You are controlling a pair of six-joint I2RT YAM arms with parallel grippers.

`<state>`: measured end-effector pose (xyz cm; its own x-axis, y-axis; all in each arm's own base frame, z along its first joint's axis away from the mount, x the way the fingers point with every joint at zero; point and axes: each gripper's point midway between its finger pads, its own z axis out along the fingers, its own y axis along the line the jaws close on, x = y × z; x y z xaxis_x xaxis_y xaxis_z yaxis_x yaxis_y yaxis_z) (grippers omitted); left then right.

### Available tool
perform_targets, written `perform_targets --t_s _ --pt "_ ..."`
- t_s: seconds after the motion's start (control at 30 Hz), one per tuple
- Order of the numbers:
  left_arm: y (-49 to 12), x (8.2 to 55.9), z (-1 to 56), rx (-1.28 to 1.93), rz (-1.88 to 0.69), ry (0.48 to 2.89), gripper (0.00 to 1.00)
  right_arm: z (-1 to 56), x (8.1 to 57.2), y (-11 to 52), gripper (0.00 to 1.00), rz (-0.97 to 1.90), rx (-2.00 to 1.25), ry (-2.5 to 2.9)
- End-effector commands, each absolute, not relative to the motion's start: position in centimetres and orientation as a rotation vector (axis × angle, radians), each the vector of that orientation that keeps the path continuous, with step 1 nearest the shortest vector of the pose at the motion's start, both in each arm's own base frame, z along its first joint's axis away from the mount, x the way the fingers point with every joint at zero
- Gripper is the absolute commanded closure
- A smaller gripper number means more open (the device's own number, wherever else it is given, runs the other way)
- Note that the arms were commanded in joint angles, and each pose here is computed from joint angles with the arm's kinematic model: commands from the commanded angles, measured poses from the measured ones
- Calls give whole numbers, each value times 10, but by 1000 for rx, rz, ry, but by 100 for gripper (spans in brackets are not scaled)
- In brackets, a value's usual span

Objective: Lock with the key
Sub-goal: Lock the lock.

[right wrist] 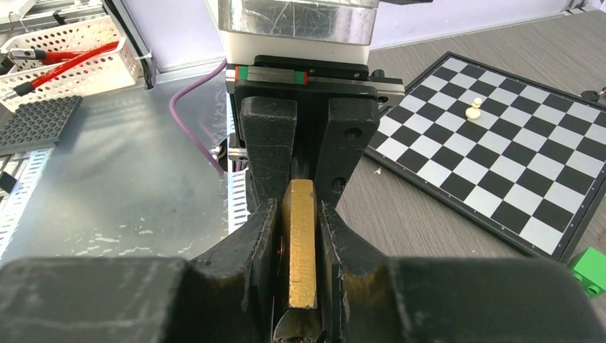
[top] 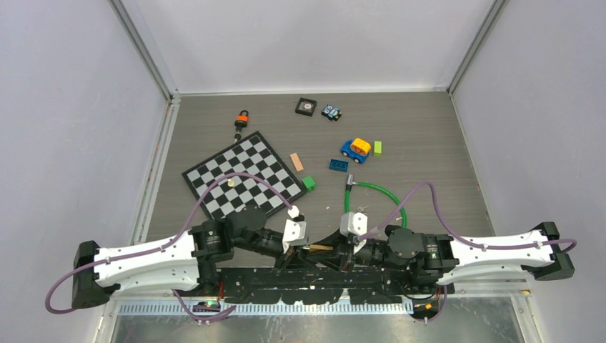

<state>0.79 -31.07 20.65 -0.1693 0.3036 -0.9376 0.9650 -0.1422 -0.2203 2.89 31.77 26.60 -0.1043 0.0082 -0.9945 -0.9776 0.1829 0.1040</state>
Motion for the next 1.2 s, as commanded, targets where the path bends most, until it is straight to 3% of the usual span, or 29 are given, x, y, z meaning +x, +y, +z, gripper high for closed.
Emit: perform_targets --t_s 0.0,0.23,0.53,1.17 --pt "-339 8 261 1354 -1413 1274 100 319 38 321 99 1199 -889 1261" --pt "-340 12 263 1331 -1399 1276 100 319 41 317 99 1177 -885 1278" --pt "-328 17 266 1267 -1375 1273 100 330 39 291 74 1219 -840 1259" --pt "-322 19 268 1256 -1354 1268 100 325 40 267 57 1233 -808 1287"
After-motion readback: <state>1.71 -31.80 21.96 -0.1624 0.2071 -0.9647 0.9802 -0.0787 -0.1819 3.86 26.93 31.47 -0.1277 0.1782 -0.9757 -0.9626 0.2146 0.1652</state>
